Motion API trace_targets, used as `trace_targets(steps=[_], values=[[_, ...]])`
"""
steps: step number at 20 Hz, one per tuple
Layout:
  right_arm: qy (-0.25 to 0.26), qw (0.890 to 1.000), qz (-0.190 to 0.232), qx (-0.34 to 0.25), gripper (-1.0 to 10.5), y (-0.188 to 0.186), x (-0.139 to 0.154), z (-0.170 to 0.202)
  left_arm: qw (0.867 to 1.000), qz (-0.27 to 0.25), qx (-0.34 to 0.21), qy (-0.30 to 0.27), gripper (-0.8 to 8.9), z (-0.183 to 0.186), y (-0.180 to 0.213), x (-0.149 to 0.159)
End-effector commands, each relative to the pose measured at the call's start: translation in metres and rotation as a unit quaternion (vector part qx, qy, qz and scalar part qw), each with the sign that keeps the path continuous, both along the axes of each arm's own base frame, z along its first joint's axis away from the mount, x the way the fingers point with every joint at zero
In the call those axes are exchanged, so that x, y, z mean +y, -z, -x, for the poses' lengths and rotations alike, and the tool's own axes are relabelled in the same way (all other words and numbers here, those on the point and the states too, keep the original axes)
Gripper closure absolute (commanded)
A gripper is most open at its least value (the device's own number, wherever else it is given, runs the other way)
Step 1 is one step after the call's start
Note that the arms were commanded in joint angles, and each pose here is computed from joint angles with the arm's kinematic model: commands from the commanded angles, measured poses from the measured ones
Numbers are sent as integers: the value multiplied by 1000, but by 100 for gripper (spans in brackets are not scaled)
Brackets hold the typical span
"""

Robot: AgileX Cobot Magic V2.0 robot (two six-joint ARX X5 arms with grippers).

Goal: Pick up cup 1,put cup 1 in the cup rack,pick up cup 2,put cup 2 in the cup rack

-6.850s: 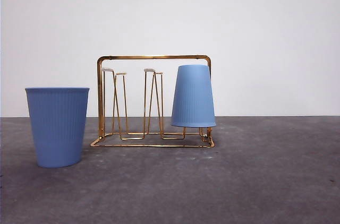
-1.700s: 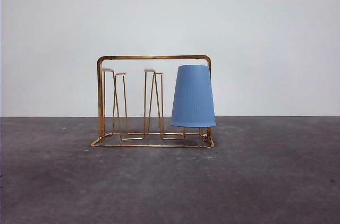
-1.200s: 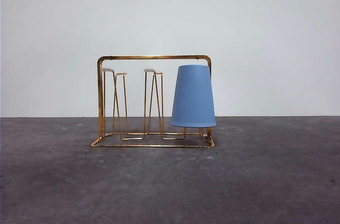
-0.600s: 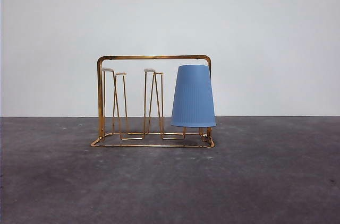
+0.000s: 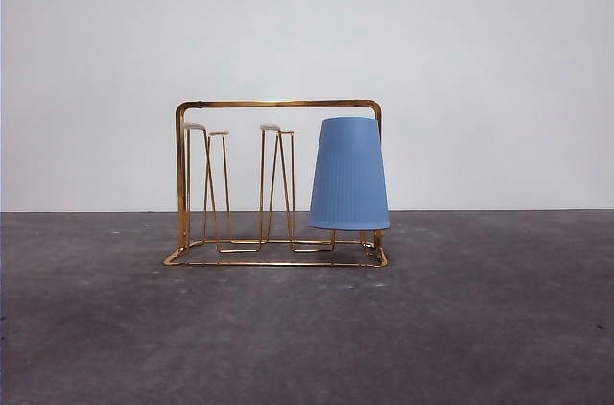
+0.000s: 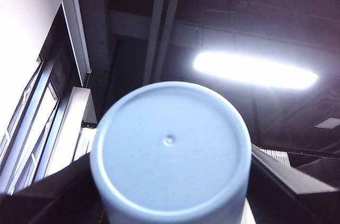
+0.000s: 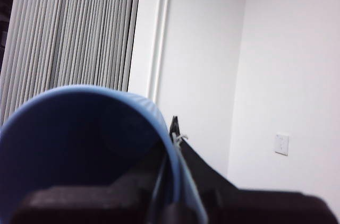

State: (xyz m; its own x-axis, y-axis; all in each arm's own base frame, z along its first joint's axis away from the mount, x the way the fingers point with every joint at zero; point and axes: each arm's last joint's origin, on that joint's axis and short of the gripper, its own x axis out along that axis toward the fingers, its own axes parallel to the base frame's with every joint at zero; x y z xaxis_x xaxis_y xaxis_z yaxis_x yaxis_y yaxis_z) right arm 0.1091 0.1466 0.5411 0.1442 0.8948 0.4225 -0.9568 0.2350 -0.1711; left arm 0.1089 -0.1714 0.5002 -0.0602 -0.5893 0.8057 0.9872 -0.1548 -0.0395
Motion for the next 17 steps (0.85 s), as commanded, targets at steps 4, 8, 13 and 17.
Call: trace_targets(steps=[4, 8, 13, 17], values=[[8, 999, 19, 26, 809, 4, -3, 1, 1000, 7, -13, -5, 821, 1, -2, 7], [22, 999, 33, 23, 810, 4, -15, 11, 1000, 9, -15, -23, 821, 1, -6, 19], [57, 996, 63, 21, 810, 7, -36, 28, 998, -12, -5, -54, 821, 4, -10, 35], [100, 989, 99, 43, 811, 15, -54, 41, 992, -61, 16, -105, 821, 5, -9, 44]])
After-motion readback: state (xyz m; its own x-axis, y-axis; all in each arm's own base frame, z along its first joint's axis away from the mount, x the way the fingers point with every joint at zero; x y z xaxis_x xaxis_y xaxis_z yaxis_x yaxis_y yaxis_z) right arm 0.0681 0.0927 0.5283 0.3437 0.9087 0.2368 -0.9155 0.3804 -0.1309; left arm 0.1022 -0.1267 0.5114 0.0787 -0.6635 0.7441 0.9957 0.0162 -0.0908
